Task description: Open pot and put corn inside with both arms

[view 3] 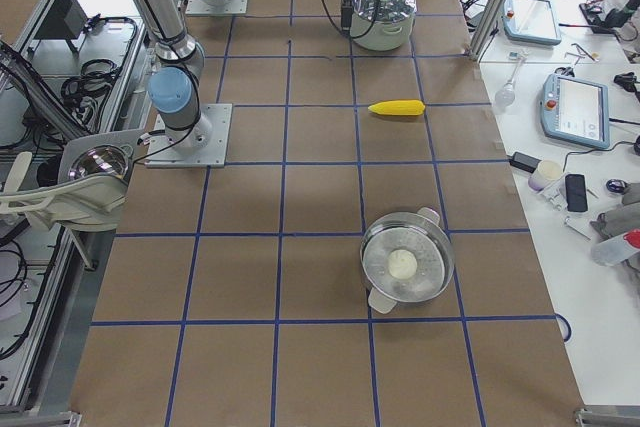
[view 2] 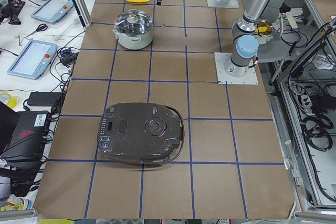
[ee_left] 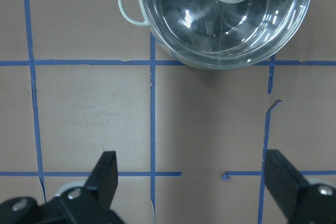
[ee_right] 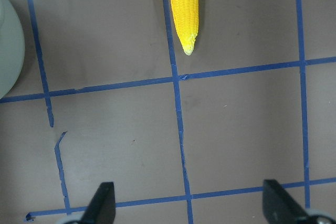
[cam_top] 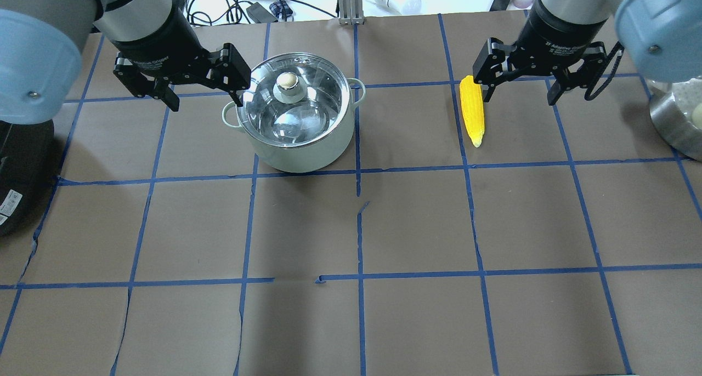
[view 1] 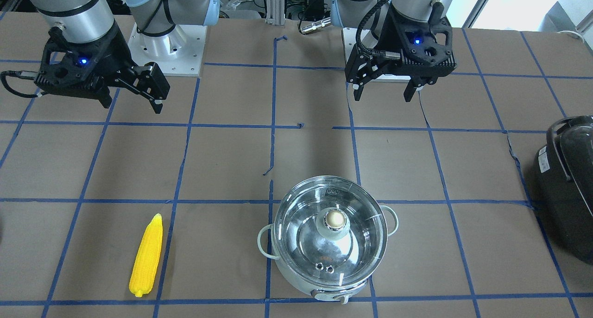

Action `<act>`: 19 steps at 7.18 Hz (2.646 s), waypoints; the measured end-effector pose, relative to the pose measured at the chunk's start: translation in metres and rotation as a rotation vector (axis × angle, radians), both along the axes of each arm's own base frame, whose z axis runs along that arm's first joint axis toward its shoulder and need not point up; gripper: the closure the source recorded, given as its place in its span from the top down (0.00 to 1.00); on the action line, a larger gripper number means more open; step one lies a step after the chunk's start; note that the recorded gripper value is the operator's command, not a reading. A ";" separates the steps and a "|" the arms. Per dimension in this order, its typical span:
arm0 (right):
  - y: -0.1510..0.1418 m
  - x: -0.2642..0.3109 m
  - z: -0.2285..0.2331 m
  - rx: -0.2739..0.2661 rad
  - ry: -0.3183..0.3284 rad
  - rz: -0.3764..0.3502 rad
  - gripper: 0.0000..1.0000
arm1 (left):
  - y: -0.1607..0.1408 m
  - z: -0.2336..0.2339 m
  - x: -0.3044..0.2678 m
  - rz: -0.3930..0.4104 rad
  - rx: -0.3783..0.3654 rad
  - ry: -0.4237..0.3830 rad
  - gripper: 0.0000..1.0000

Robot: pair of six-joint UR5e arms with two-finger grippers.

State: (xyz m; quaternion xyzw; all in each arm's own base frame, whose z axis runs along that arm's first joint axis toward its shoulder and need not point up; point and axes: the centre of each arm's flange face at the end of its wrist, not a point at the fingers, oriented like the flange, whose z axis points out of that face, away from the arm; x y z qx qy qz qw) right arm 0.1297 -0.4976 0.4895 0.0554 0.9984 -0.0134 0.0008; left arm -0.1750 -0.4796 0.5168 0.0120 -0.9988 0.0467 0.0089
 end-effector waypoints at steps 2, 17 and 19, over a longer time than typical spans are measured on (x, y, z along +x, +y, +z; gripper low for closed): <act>0.000 0.000 -0.001 -0.002 0.000 0.003 1.00 | 0.001 0.000 0.000 0.000 0.002 0.000 1.00; -0.031 -0.002 -0.034 -0.010 -0.009 0.009 1.00 | -0.196 -0.144 -0.065 0.065 0.022 -0.006 1.00; -0.068 -0.004 -0.069 -0.047 -0.008 0.008 1.00 | -0.199 -0.172 -0.078 0.030 0.046 -0.006 1.00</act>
